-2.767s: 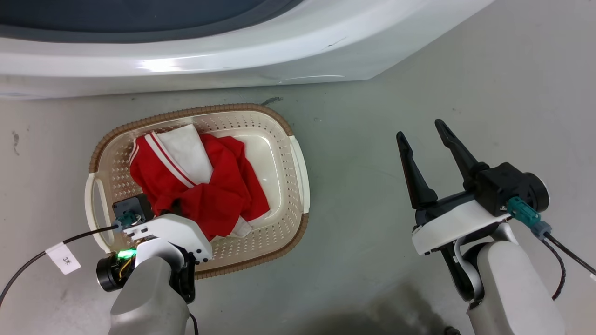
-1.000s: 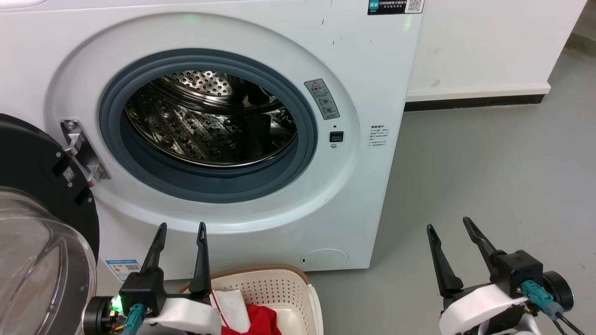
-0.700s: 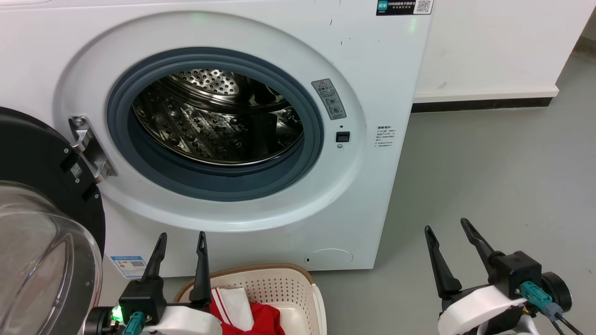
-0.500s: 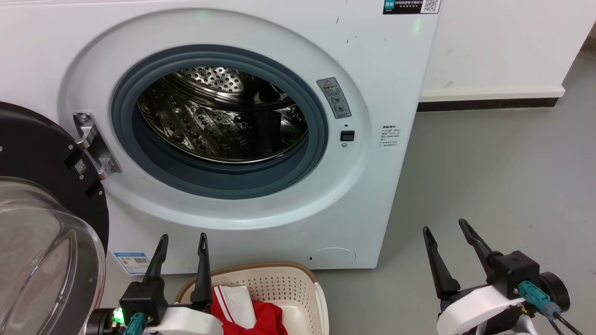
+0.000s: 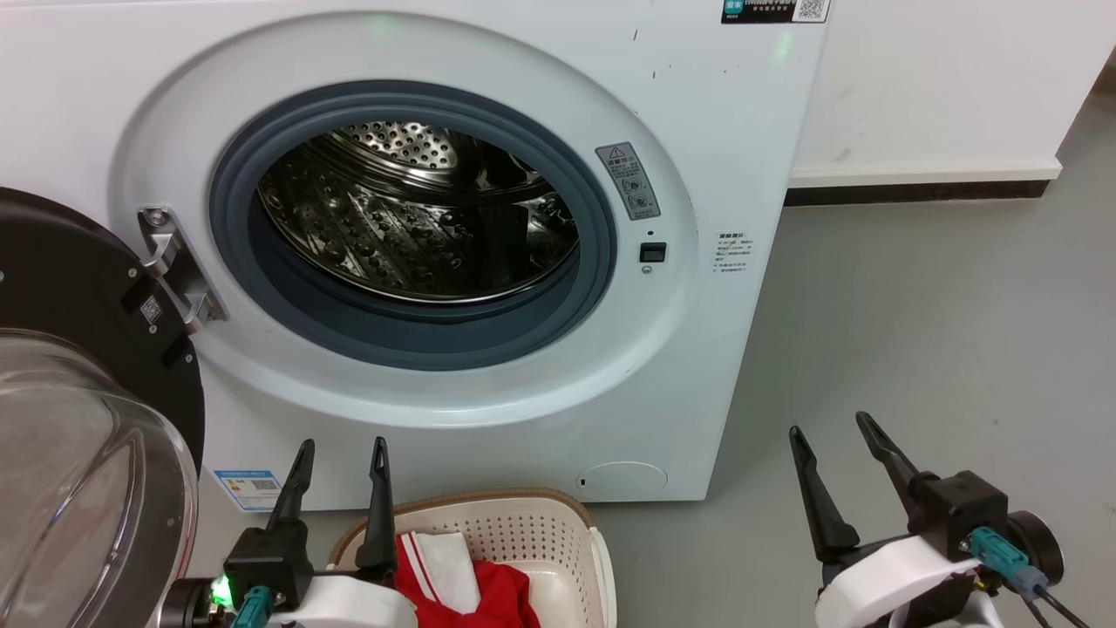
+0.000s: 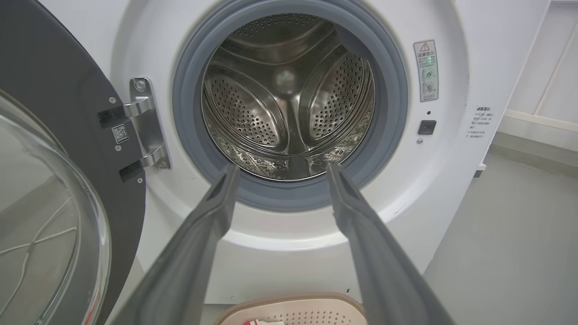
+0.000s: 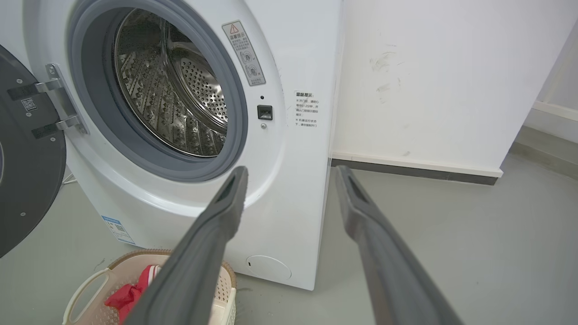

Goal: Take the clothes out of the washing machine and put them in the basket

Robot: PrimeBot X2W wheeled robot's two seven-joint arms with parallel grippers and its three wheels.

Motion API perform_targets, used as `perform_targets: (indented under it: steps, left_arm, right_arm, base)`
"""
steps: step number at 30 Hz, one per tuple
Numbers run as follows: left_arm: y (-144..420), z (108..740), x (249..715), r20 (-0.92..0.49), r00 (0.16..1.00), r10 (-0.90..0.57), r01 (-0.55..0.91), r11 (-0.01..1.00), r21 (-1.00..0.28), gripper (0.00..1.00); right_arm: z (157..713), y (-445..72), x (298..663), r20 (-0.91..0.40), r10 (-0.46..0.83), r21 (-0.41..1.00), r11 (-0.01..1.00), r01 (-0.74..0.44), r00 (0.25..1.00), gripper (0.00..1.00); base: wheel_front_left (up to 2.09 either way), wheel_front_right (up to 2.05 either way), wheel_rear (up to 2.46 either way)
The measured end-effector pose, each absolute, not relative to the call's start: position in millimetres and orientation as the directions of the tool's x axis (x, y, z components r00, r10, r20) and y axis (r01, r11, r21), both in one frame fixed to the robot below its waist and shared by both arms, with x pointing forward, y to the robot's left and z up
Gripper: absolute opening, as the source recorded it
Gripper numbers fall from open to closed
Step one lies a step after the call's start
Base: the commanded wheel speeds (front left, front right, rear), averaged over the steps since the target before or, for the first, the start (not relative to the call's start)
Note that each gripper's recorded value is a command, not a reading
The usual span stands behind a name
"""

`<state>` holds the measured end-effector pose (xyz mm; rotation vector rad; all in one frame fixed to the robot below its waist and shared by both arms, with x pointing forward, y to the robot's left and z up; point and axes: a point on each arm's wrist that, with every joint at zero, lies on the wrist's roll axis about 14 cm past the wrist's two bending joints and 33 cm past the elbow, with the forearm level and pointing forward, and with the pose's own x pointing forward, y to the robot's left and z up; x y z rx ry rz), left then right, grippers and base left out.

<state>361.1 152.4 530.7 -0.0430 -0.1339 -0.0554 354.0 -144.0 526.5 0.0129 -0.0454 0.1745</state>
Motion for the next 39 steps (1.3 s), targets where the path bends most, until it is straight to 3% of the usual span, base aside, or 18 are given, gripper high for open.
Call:
perform_targets:
  steps: [1, 17, 39]
  left_arm:
    - [152, 530, 361, 0.131, 0.990, -0.052, 0.058, 0.997, -0.042, 0.00]
    - [167, 502, 361, 0.004, 1.000, -0.001, 0.002, 0.951, -0.308, 0.00]
    - [177, 494, 369, -0.061, 0.998, 0.012, -0.047, 0.780, -0.624, 0.00]
  right_arm:
    - [525, -144, 354, 0.042, 0.173, 0.010, 0.985, -0.173, 0.984, 0.00]
    - [507, -154, 352, -0.005, 0.137, 0.295, 0.947, -0.130, 0.991, 0.00]
    - [507, -169, 362, -0.005, 0.089, 0.616, 0.785, -0.067, 0.996, 0.00]
  base:
    - [0.00, 0.00, 0.00]
    - [0.00, 0.00, 0.00]
    - [0.00, 0.00, 0.00]
